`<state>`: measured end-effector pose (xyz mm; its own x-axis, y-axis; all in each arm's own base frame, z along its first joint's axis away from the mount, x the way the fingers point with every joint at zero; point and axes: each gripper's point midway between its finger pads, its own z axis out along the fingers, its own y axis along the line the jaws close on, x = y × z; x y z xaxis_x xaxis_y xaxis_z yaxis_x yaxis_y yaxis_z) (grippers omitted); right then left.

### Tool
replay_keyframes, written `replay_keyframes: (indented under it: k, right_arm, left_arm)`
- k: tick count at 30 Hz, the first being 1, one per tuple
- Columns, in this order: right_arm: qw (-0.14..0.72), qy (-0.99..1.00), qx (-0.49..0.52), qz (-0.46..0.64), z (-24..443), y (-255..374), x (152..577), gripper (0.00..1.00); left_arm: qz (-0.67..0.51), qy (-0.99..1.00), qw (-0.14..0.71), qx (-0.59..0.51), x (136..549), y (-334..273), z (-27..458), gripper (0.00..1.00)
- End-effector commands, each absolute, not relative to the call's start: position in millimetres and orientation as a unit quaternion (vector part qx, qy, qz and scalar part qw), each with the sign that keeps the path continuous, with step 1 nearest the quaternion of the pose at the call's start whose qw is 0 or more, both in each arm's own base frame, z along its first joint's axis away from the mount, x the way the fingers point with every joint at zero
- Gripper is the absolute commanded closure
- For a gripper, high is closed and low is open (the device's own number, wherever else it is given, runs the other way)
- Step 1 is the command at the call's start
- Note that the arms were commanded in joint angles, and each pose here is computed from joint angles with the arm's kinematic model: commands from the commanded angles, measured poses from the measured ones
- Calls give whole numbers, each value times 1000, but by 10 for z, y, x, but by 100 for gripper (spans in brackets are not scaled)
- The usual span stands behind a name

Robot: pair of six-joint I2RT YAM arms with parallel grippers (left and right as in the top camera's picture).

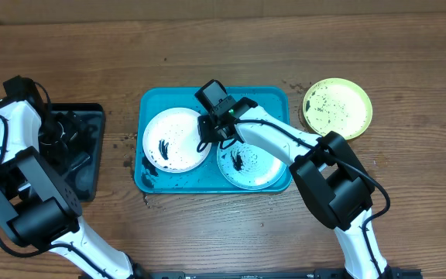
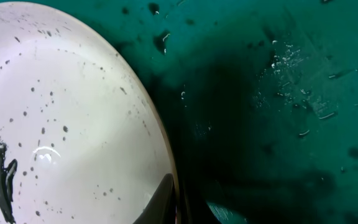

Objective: Clean dirty plates on tray and stack at the side

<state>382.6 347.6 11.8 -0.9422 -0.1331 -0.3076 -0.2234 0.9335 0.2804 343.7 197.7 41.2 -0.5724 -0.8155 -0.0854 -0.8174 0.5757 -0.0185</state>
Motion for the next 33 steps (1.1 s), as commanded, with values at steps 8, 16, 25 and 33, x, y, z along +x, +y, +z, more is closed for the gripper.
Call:
replay_keyframes:
  k: [8, 16, 25, 33]
  right_arm:
    - [145, 973, -92, 152, 5, 3469, 3852, 96]
    - [145, 973, -92, 152, 5, 3469, 3852, 96]
    - [145, 973, -93, 152, 4, 3467, 3850, 96]
    - [145, 973, -93, 152, 4, 3467, 3850, 96]
  left_arm:
    - [62, 879, 40, -471, 3362, 2164, 310, 8]
    - [51, 879, 49, -471, 3475, 2172, 180, 18]
    - [55, 885, 12, -463, 3380, 2159, -83, 19]
    - [59, 883, 24, -465, 3428, 2211, -41, 57]
